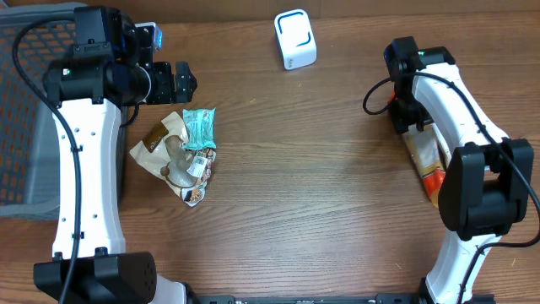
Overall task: Scan the item barcode
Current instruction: 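Move spaghetti pack right and place it beside the tube, then reach right gripper to pile and push brown bag and wipes apart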
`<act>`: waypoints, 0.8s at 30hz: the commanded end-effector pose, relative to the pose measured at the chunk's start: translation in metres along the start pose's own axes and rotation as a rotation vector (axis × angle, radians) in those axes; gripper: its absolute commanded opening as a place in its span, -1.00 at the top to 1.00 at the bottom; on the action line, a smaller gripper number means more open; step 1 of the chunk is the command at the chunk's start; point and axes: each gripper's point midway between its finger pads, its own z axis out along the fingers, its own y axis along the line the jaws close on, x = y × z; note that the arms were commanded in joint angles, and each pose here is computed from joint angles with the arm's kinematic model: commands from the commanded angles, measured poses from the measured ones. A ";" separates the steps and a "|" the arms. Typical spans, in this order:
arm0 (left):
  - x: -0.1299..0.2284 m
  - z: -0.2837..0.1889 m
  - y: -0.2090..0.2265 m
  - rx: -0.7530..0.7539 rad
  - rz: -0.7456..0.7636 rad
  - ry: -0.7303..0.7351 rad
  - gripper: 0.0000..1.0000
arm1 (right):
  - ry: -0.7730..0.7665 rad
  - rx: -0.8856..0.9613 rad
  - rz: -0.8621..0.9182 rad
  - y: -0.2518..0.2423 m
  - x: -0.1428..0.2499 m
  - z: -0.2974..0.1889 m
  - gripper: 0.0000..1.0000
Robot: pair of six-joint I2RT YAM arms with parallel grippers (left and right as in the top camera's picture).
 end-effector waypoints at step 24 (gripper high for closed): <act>-0.005 -0.004 -0.003 0.002 0.003 -0.018 -0.99 | -0.459 -1.223 -0.085 0.295 -0.097 -0.214 -0.45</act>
